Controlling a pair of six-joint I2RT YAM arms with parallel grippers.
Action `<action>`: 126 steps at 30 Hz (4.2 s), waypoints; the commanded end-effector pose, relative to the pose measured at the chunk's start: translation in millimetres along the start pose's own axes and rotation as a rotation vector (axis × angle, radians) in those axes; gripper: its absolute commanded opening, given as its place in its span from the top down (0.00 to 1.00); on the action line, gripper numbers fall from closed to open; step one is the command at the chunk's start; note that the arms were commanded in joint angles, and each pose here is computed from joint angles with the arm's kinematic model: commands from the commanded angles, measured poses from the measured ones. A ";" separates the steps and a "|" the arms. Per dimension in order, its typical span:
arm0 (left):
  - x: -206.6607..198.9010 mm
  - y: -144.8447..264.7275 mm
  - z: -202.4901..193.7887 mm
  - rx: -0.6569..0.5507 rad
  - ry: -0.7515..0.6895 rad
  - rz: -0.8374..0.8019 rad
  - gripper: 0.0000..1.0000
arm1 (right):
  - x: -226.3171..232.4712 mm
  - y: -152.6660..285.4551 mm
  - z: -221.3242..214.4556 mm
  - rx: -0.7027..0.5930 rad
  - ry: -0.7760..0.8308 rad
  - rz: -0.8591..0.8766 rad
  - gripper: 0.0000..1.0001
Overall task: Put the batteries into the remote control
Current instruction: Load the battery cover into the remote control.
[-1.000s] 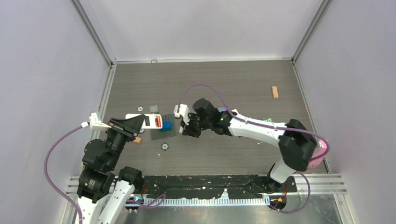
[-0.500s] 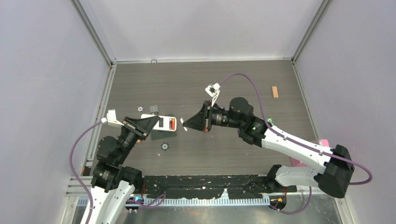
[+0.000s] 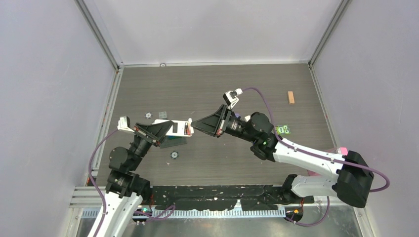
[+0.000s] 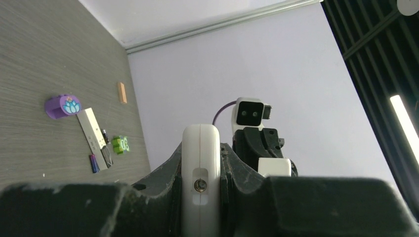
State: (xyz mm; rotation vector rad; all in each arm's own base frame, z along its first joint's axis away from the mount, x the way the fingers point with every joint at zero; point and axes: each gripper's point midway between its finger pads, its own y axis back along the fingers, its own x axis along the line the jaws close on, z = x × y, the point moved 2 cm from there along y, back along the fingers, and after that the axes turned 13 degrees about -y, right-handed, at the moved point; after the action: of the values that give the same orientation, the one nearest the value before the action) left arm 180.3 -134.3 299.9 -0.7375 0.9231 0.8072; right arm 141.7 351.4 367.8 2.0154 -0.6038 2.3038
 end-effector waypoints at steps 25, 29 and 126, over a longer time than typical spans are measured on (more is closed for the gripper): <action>-30.4 6.9 8.7 -0.020 0.095 -0.096 1.00 | -9.5 -23.3 3.0 -0.192 -0.185 0.035 0.95; -30.8 6.3 8.4 -0.017 0.093 -0.097 1.00 | -16.2 -24.0 2.8 -0.196 -0.196 0.021 0.95; -29.2 9.3 1.5 0.025 0.101 -0.086 1.00 | -60.2 -5.6 19.3 -0.276 0.003 -0.232 0.94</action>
State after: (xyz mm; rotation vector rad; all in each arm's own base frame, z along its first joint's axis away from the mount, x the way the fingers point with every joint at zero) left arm 178.3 -134.5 288.8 -0.7689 1.0736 0.7894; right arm 164.6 365.1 305.8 1.8676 -0.5902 1.9727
